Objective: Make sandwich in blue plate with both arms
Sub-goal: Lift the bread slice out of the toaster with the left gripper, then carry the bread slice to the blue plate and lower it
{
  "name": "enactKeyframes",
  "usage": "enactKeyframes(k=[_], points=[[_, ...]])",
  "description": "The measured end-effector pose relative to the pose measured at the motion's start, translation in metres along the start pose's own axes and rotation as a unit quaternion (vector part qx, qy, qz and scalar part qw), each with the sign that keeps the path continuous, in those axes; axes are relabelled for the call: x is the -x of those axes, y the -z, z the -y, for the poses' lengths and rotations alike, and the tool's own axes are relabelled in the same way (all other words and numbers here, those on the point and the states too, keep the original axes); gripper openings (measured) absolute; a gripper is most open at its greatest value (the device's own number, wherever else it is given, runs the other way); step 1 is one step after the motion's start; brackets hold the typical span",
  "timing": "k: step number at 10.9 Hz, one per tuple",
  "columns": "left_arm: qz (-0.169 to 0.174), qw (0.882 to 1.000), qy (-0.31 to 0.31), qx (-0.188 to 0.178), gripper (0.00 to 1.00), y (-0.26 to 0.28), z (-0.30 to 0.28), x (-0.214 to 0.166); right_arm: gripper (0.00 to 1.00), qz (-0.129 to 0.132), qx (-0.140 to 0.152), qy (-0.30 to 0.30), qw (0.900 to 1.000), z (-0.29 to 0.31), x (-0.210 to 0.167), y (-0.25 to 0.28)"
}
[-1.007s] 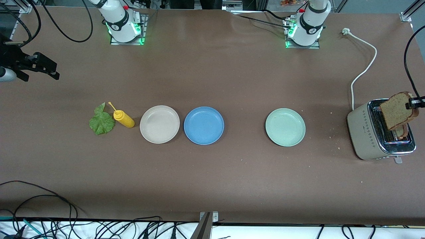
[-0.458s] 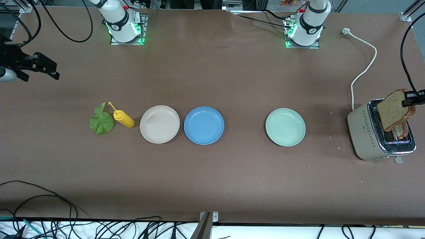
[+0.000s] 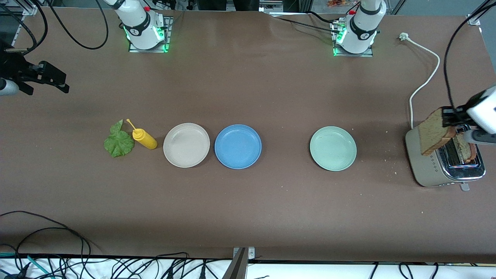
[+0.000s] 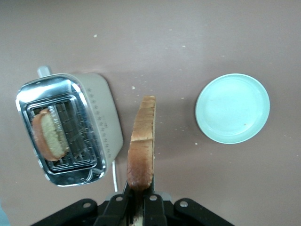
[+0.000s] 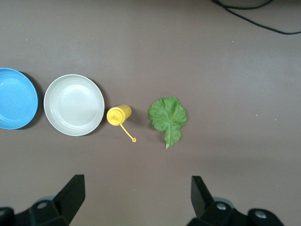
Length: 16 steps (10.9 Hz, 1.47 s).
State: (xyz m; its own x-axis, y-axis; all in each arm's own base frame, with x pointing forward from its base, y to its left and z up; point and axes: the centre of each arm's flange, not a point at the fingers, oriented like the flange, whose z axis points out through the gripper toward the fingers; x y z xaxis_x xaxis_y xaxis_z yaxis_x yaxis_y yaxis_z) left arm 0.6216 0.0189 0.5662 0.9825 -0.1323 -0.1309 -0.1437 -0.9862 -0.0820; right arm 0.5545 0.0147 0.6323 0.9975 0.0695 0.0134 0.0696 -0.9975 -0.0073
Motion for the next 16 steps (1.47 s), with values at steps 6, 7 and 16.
enactKeyframes(k=[6,7,16], points=[[0.019,0.989,0.03,0.14,0.09,-0.05,-0.079,-0.018,1.0,0.0,0.0,-0.001,1.0,-0.001,0.0,0.0],[0.022,0.985,0.032,0.167,0.09,-0.061,-0.103,-0.023,1.0,0.0,0.0,-0.002,1.0,-0.002,0.0,0.0],[0.109,0.917,0.044,0.381,0.09,-0.178,-0.334,-0.052,1.0,0.014,0.0,-0.024,1.0,-0.026,0.005,-0.002]])
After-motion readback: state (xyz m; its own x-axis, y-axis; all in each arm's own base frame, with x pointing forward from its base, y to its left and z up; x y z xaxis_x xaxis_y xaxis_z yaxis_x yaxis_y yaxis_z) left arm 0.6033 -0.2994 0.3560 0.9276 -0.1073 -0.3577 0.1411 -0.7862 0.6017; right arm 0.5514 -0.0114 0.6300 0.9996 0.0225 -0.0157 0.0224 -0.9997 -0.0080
